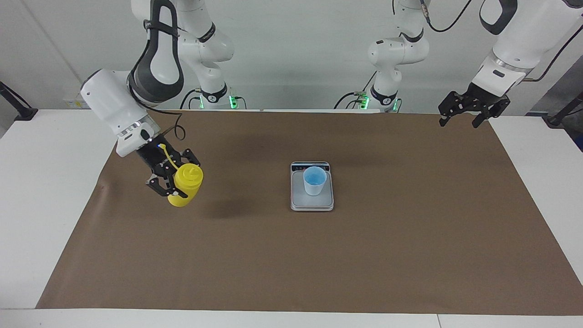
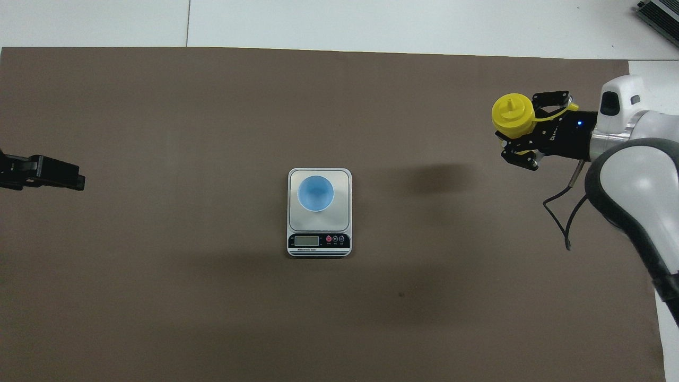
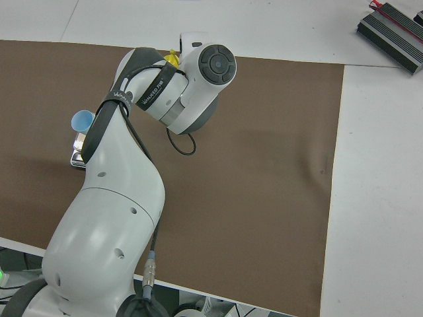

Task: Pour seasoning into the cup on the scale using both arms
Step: 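Carry the bottle over the cup and tilt it with the right gripper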

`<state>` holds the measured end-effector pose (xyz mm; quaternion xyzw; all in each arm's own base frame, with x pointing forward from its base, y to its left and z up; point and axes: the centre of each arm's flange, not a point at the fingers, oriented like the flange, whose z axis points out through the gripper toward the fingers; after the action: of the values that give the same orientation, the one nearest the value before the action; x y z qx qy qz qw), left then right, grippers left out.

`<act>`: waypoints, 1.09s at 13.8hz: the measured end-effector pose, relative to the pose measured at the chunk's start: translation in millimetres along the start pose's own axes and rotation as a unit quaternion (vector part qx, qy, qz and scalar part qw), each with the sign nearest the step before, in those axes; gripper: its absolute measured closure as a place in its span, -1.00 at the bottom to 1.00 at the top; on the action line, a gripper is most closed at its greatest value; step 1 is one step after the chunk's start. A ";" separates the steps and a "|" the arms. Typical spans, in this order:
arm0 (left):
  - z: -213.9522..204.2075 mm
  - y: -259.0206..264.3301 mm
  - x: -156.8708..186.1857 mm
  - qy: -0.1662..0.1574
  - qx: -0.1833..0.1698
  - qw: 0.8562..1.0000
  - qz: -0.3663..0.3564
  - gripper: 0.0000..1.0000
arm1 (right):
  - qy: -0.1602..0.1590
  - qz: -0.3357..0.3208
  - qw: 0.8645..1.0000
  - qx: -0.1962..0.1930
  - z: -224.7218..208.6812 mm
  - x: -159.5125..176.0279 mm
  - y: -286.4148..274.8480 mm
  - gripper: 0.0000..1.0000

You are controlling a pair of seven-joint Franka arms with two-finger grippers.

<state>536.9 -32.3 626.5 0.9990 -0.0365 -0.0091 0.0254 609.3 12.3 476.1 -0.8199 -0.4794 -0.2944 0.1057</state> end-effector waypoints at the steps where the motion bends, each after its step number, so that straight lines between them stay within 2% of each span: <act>1: 0.0 0.0 0.0 0.000 0.000 1.000 0.000 -1.00 | -0.008 0.007 1.000 -0.003 -1.3 6.2 -2.4 0.05; 4: 0.0 0.0 0.0 0.000 0.000 1.000 0.000 -1.00 | -0.028 -0.014 0.999 -0.019 2.4 19.9 -8.0 0.05; 9: 0.0 0.0 0.0 0.000 0.000 1.000 0.000 -1.00 | -0.097 -0.096 0.990 -0.025 19.4 48.0 -31.1 0.05; 12: 0.0 0.0 0.0 0.000 0.000 1.000 0.000 -1.00 | -0.151 -0.146 0.977 -0.041 26.6 66.0 -44.6 0.05; 15: 0.0 0.0 0.0 0.000 0.000 1.000 0.000 -1.00 | -0.203 -0.164 0.963 -0.070 32.0 92.4 -61.4 0.05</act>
<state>536.9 -32.3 626.5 0.9990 -0.0365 -0.0091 0.0254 603.3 125.6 497.7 -0.7781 -0.5967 -0.1677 -0.1015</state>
